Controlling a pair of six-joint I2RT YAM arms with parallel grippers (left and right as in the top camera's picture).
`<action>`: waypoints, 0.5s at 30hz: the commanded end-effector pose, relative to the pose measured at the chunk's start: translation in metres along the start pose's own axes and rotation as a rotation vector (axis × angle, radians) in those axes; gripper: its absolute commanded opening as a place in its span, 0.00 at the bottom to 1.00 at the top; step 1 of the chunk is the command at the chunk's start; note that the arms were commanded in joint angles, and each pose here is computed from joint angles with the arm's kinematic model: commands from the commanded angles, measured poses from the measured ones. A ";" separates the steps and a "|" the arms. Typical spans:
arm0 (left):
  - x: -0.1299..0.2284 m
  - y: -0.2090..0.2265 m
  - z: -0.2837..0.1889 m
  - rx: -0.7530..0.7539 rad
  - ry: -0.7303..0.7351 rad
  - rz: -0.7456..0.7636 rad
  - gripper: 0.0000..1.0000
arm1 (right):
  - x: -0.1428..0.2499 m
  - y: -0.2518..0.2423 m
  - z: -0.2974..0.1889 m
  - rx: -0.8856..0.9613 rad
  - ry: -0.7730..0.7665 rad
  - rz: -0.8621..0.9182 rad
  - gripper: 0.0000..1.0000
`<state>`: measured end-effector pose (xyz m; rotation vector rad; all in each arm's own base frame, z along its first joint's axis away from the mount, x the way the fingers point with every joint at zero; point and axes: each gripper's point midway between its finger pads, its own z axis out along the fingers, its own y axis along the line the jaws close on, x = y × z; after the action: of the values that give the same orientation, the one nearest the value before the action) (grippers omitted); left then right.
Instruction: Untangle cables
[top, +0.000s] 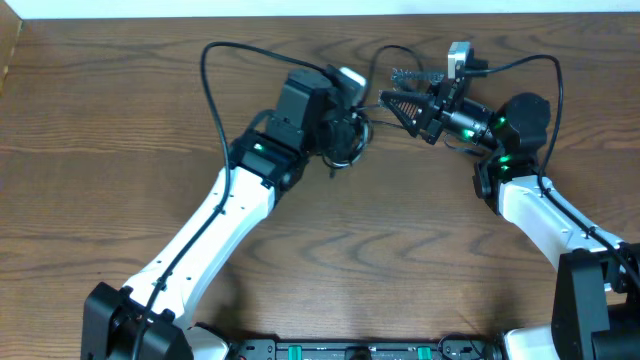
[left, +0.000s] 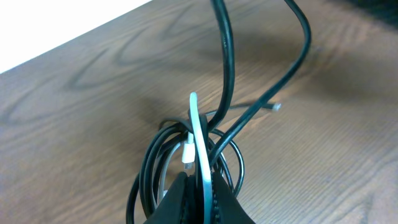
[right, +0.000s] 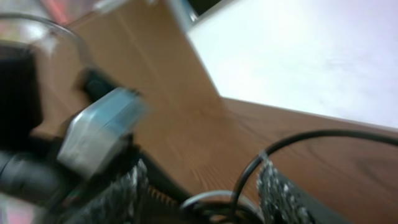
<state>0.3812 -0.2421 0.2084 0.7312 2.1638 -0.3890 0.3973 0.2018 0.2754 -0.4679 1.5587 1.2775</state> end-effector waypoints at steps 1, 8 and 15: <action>-0.017 -0.009 -0.007 0.021 -0.062 0.087 0.08 | -0.005 -0.021 0.000 0.121 -0.039 0.029 0.54; -0.024 -0.009 -0.007 0.018 -0.089 0.091 0.07 | 0.005 -0.034 0.003 0.196 -0.027 0.087 0.54; -0.025 -0.010 -0.007 0.020 -0.094 0.092 0.07 | 0.021 -0.042 0.015 0.296 -0.024 0.133 0.53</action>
<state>0.3832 -0.2548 0.2197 0.7954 2.0765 -0.3899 0.4226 0.2034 0.2369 -0.2113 1.7487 1.1804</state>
